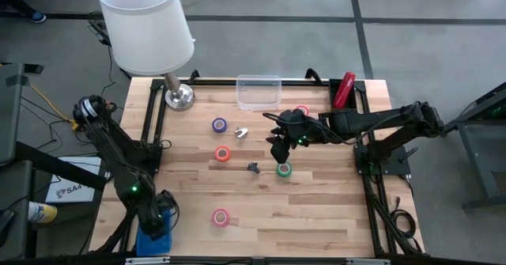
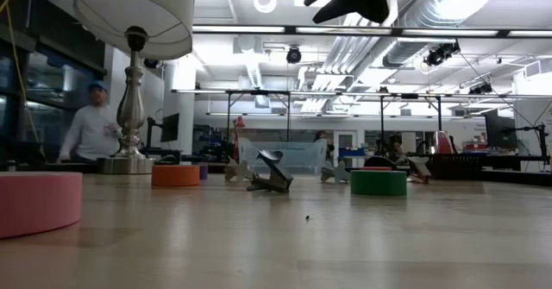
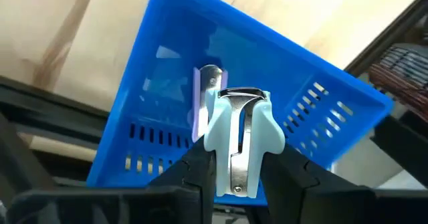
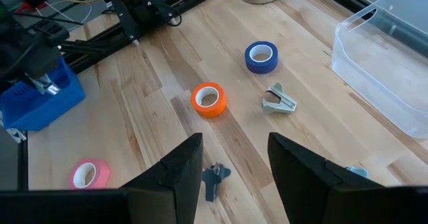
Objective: Pick and place Stapler, Stapler remover, tape
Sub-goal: Put the light blue staple remover into the blue bin
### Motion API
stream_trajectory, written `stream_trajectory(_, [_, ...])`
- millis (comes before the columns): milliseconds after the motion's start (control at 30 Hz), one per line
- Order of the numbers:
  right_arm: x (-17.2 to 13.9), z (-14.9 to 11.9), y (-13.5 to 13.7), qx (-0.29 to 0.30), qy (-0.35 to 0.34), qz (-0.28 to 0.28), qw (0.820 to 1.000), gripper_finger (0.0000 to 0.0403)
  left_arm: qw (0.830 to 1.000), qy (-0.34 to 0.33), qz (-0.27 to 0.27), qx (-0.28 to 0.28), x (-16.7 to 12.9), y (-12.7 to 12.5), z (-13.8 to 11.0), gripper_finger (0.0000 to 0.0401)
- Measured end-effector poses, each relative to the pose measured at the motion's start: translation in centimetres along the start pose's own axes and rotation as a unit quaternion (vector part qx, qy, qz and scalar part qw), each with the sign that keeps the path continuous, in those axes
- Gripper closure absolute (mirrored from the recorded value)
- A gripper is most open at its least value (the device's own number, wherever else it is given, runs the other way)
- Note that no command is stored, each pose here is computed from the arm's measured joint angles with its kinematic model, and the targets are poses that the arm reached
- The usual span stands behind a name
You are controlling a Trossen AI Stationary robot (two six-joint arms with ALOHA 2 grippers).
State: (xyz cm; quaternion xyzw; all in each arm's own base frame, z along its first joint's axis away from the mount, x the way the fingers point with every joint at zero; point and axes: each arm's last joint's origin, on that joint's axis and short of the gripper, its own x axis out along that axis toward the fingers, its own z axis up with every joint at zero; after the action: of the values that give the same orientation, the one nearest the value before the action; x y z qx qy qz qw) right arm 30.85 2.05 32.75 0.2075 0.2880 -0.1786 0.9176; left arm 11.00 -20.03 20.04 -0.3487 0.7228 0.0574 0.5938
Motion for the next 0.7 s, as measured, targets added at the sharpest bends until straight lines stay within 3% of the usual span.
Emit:
stream_trajectory(500, [0.0, 0.0, 0.0, 0.0, 0.001, 0.0, 1.0, 0.0242, 0.998, -0.003, 0.049, 0.028, 2.3, -0.1, 0.6, 0.0291])
stream_trajectory(700, [0.0, -0.1, 0.0, -0.001, 0.005, 0.001, 1.0, 0.0242, 0.998, -0.001, 0.049, 0.032, 2.3, -0.1, 0.6, 0.0252])
